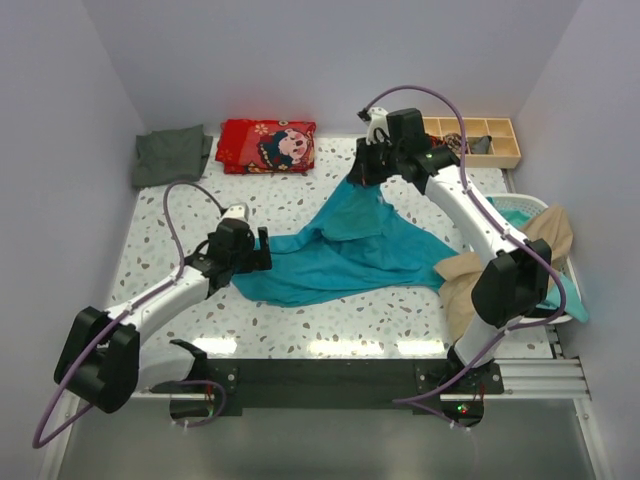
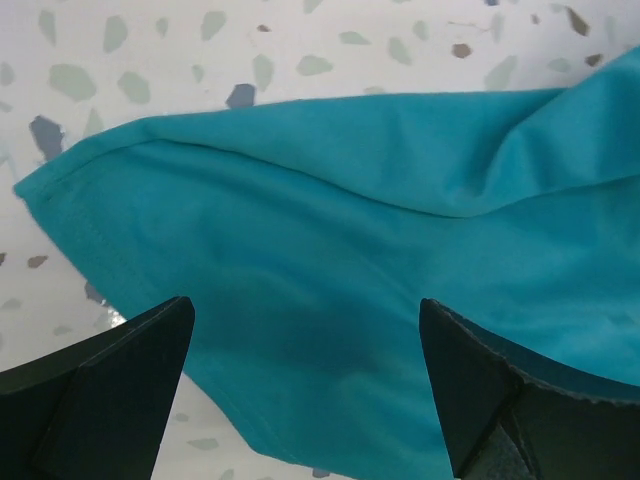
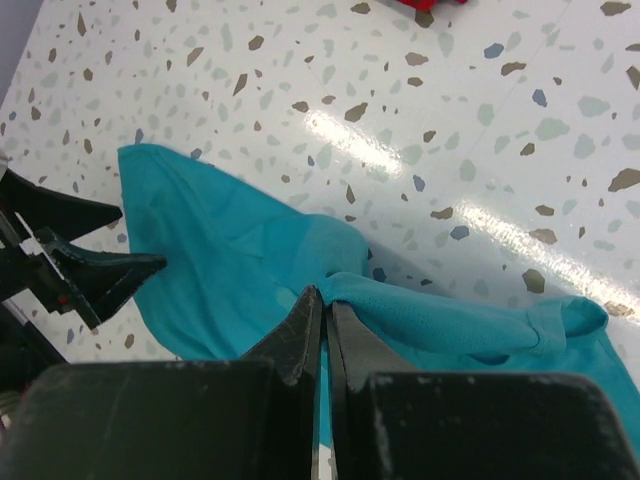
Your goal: Fold and stack the t-shirts
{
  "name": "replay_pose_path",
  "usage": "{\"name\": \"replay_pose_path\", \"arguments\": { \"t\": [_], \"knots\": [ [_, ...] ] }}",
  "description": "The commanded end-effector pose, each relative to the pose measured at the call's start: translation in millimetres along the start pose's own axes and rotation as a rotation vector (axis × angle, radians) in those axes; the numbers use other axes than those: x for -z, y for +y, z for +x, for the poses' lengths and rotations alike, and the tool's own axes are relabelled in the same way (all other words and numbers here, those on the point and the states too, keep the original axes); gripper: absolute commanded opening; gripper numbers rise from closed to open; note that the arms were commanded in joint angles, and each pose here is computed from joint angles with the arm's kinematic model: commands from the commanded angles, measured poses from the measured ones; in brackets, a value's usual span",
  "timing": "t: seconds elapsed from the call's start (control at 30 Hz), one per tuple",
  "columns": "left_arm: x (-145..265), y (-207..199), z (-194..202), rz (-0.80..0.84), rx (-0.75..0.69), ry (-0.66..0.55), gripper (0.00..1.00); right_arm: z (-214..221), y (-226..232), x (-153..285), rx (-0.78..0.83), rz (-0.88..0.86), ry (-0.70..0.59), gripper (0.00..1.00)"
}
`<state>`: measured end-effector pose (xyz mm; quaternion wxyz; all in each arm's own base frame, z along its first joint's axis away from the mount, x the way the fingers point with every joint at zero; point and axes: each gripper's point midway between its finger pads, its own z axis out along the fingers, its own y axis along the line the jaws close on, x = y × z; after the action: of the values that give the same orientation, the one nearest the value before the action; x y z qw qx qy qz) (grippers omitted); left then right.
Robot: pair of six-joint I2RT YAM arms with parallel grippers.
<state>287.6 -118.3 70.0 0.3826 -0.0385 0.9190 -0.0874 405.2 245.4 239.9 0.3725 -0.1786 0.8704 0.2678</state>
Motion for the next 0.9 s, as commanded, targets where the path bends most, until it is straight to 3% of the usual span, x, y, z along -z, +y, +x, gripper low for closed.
{"name": "replay_pose_path", "arguments": {
  "t": [0.0,0.27,0.5,0.7,0.8,0.87],
  "knots": [
    [-3,33,-15,-0.187,0.104,-0.083,1.00,-31,5,15,0.075,0.014,-0.075,0.00],
    [-1,70,-33,-0.297,0.186,-0.180,1.00,-22,1,16,0.083,0.022,-0.048,0.00],
    [-17,107,-23,-0.438,0.222,-0.130,1.00,-18,-5,14,0.066,0.021,-0.036,0.00],
    [-37,114,-22,-0.444,0.208,-0.106,0.99,-16,-10,13,0.059,0.020,-0.027,0.00],
    [-51,105,-30,-0.377,0.212,-0.126,0.91,-15,-12,12,0.055,0.020,-0.025,0.00],
    [-56,100,-33,-0.348,0.207,-0.119,0.74,-13,-12,10,0.051,0.019,-0.013,0.00]
  ]
}}
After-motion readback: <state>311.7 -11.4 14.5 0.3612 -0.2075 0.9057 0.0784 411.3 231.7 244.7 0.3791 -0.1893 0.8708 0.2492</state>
